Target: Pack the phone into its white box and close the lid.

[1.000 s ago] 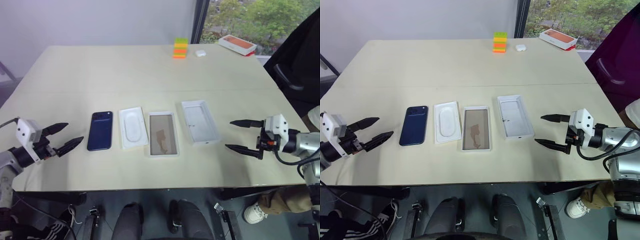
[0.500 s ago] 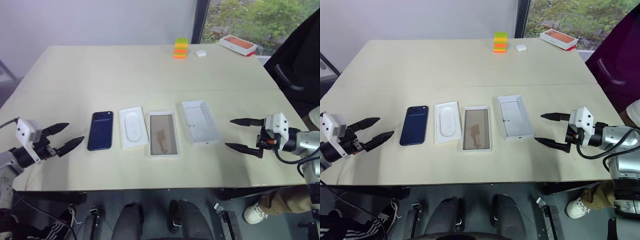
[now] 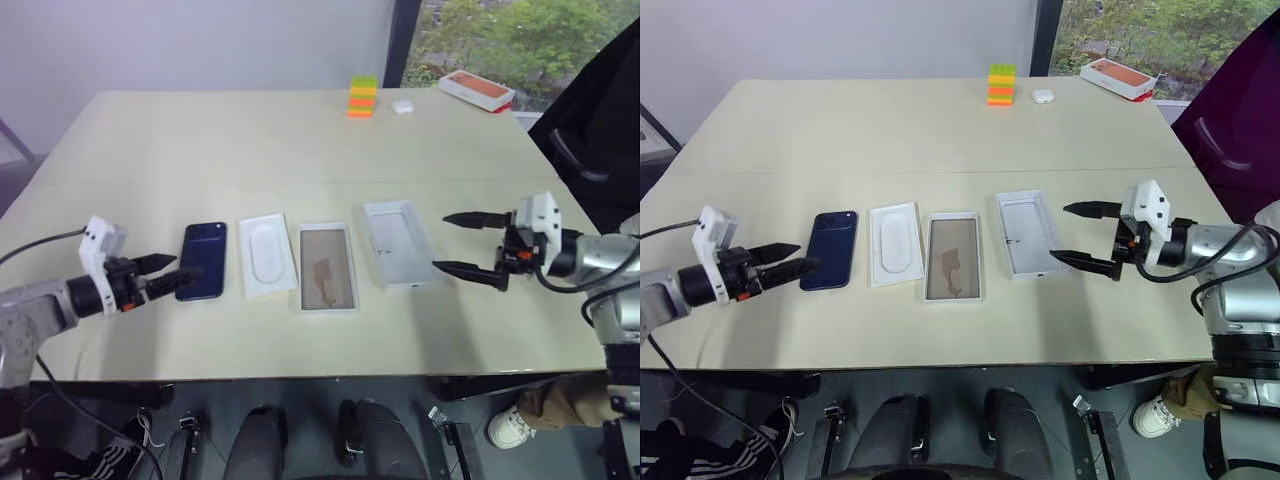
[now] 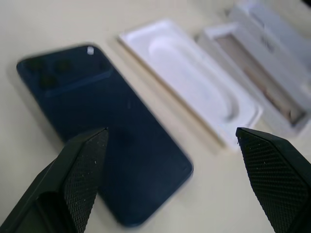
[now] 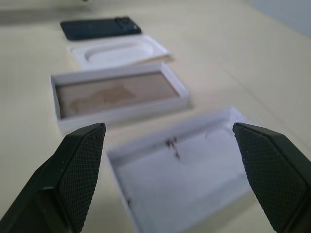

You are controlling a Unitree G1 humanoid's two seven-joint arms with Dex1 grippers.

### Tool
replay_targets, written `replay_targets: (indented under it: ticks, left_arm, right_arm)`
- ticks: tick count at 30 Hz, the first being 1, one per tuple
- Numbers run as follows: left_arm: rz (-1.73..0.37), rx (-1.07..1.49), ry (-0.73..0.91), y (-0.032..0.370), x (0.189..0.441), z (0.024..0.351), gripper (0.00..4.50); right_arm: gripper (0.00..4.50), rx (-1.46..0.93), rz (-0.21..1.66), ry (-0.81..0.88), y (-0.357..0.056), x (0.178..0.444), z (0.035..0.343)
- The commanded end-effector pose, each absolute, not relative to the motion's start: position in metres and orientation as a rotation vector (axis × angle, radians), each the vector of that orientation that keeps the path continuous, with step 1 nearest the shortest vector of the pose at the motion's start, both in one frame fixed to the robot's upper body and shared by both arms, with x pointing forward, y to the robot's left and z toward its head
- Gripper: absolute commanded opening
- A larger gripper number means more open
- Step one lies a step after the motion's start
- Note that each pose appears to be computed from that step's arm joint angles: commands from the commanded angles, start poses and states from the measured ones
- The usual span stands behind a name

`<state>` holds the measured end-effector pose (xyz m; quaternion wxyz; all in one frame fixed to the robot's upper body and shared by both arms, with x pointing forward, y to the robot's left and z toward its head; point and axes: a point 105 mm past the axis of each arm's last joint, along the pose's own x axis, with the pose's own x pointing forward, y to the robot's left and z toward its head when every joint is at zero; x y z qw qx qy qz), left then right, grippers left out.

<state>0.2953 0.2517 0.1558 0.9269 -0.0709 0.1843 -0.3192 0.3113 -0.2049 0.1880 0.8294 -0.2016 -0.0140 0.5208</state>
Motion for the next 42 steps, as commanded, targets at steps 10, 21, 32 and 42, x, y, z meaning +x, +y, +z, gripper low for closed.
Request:
replay_targets:
  ticks: [10,21,32,42]
  left_arm:
    - [-0.495,-0.158,0.302,0.201,0.324,0.153,4.41]
    - [-0.374,-0.296,0.378,0.19,0.342,0.144,4.41]
    - [-0.378,-0.293,0.494,0.172,0.337,0.132,4.41]
    - [-0.359,-0.331,0.554,0.163,0.335,0.118,4.41]
  right_arm:
    - [4.39,-0.474,1.114,-0.139,-0.173,0.315,0.199]
    - [4.39,-0.488,1.104,-0.158,-0.169,0.318,0.198]
    - [4.39,-0.495,1.103,-0.172,-0.166,0.319,0.197]
    - [4.39,-0.489,1.099,-0.177,-0.164,0.319,0.197]
